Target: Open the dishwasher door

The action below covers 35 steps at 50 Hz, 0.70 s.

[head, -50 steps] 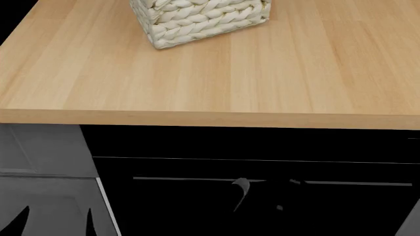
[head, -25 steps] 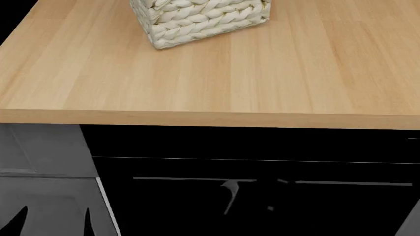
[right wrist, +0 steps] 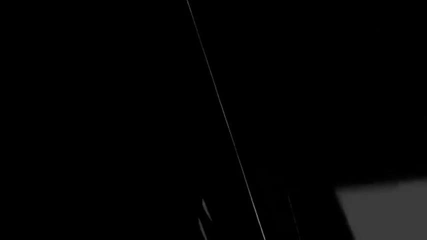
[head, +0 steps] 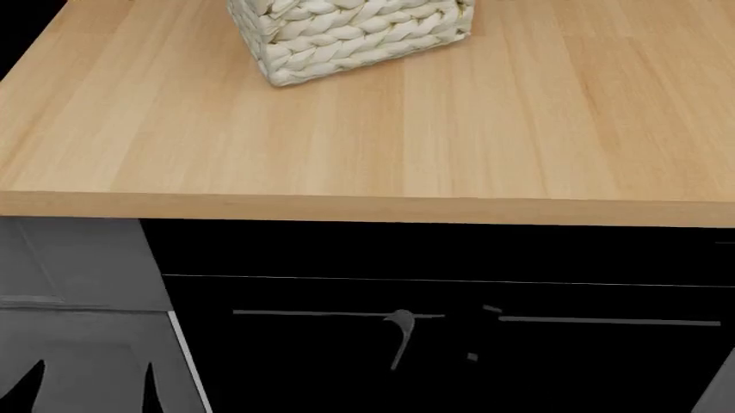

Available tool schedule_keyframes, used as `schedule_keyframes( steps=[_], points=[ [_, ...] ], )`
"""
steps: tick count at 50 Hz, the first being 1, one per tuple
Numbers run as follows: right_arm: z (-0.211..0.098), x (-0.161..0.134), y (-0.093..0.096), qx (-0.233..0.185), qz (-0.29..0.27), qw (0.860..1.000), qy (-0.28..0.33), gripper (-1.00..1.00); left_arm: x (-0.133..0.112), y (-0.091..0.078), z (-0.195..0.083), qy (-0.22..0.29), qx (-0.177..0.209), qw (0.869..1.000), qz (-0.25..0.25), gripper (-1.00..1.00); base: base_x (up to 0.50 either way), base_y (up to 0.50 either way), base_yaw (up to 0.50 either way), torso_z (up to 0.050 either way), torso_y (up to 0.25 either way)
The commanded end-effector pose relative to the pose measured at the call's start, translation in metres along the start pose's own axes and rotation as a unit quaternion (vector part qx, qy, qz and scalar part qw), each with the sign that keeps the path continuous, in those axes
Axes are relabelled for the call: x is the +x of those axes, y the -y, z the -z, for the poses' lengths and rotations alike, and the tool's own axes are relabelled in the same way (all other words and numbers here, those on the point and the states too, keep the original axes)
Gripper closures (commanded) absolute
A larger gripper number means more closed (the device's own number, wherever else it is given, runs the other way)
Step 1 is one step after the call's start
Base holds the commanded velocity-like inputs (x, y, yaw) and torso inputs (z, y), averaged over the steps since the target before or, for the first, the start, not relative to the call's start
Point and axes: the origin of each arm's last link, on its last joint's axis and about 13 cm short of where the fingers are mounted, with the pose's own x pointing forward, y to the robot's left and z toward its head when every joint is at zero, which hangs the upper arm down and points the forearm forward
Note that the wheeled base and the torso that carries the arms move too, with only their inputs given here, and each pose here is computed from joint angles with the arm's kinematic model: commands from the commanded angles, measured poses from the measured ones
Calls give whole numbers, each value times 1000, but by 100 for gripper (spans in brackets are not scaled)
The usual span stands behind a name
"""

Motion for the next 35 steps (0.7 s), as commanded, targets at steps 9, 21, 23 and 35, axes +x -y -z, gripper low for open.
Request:
schedule_keyframes(
  steps=[9, 21, 23, 35],
  points=[
    [3, -7, -13, 56, -50, 997, -1, 100, 0, 0, -2, -11, -36, 999, 12, -100, 2, 0, 2, 0, -3],
    [1, -23, -16, 66, -69, 995, 20, 100, -1, -1, -4, -8, -36, 999, 12, -100, 0, 0, 1, 0, -4],
    [0, -28, -15, 67, -73, 995, 22, 100, -1, -1, -4, -7, -36, 999, 12, -100, 0, 0, 1, 0, 0],
    [-6, -48, -11, 73, -85, 993, 34, 100, -1, -2, -6, -4, -36, 999, 10, -100, 0, 0, 1, -1, -3]
  ],
)
